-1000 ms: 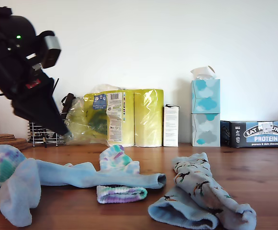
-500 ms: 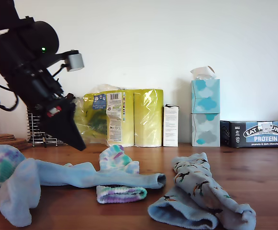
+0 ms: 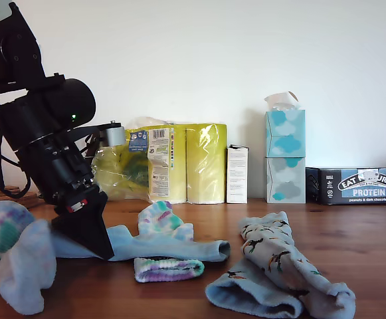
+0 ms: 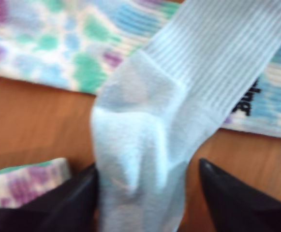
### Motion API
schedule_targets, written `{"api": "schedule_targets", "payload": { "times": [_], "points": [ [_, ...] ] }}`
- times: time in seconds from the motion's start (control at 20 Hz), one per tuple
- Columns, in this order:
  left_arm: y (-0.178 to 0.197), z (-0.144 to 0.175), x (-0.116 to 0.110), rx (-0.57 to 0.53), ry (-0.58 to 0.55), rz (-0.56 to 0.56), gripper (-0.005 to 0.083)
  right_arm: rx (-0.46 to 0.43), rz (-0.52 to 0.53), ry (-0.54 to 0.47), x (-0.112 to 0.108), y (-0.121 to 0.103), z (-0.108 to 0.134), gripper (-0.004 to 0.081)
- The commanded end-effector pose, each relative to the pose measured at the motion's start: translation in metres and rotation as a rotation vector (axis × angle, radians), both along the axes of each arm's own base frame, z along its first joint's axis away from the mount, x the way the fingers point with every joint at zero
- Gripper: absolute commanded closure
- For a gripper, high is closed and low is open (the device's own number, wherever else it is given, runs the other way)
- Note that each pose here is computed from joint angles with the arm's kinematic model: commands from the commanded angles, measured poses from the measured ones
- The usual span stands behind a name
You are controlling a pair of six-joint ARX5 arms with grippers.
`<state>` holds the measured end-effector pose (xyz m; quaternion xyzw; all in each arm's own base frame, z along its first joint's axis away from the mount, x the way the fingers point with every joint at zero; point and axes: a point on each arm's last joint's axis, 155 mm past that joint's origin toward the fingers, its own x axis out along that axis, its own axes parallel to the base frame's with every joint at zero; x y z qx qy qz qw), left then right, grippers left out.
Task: Pair up the socks based on colour and pattern, by placing each sock on top of its pair
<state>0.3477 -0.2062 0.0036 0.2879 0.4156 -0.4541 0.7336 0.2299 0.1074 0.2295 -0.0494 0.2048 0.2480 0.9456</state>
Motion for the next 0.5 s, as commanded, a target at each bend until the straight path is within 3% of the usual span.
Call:
{"api": "schedule_targets", "payload": {
  "times": [0.0,0.2,0.45],
  "points": [
    [0.001,-0.007,-0.010,0.011,0.032,-0.004,0.0809,-0.001,-0.003,0.006,0.001,-0.001,-0.005,0.0783],
    [0.007,0.003,-0.015,0.044,0.036,0.022,0.0794,-0.014,0.003,0.000,0.001,-0.001,-0.005,0.0783],
    [0.023,0.059,-0.013,0.061,-0.063,0.094,0.0794,-0.014,0.004,0.003,0.000,-0.001,-0.006,0.0783]
  ]
}}
